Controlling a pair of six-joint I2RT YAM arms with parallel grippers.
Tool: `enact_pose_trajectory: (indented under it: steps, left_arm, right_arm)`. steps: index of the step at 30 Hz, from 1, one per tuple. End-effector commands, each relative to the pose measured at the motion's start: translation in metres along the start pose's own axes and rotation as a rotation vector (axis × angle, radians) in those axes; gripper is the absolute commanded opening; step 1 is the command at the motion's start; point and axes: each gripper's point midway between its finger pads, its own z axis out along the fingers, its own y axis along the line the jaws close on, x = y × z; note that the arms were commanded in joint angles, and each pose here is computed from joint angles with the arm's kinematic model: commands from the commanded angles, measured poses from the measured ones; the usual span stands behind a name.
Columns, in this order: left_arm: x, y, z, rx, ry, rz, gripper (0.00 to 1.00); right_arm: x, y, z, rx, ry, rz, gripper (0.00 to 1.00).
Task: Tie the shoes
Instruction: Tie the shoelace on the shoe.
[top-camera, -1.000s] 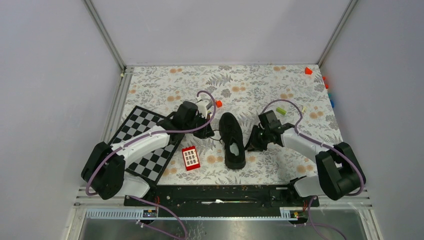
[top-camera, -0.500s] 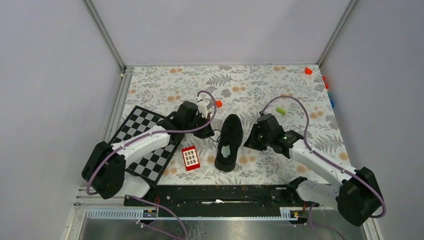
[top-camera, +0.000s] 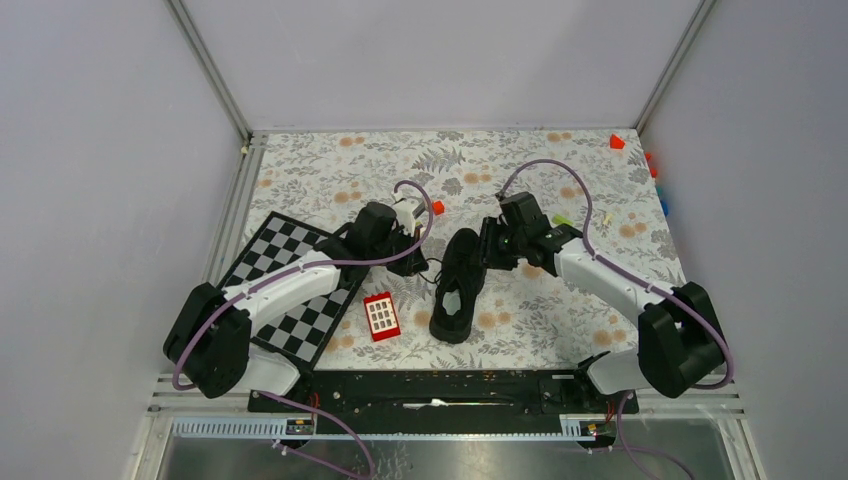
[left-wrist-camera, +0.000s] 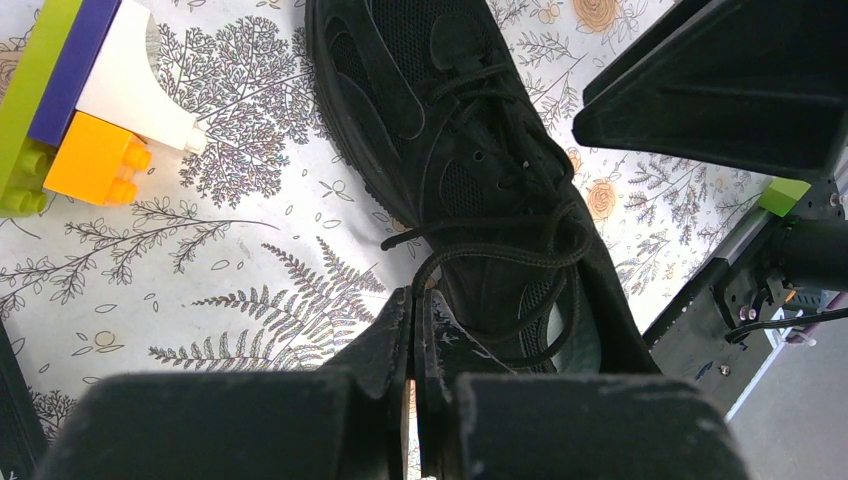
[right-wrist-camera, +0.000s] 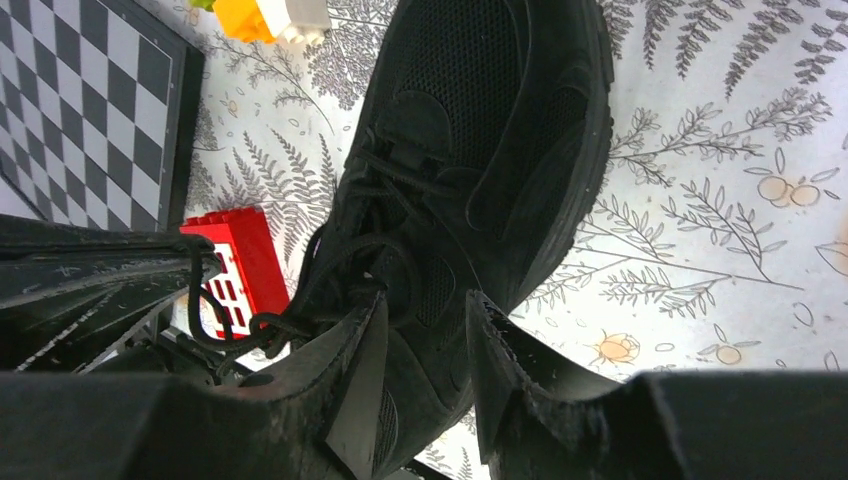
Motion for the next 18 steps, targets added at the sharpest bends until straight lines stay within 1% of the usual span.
enact_pose_trajectory:
  steps: [1,8,13,16,18]
  left_arm:
    - [-0.023,-0.008,0.000,0.024,-0.066,0.021,0.00]
    - [-0.023,-0.008,0.003,0.027,-0.060,0.025,0.00]
    - [-0.023,-0.009,0.004,0.033,-0.060,0.024,0.00]
    - [-0.022,-0.009,0.005,0.036,-0.057,0.022,0.00]
    - [-0.022,-0.009,0.005,0.038,-0.058,0.023,0.00]
  right_arm:
    - [-0.018,0.021,0.003,-0.105,-0.016,0.014,0.42]
    - [-0.006,0.024,0.019,-0.142,0.061,0.030,0.41]
    - [0.000,0.015,0.029,-0.109,0.087,0.041,0.39]
    - [0.001,0.008,0.034,-0.081,0.081,0.044,0.33]
    - [0.001,0.008,0.034,-0.077,0.080,0.046,0.25]
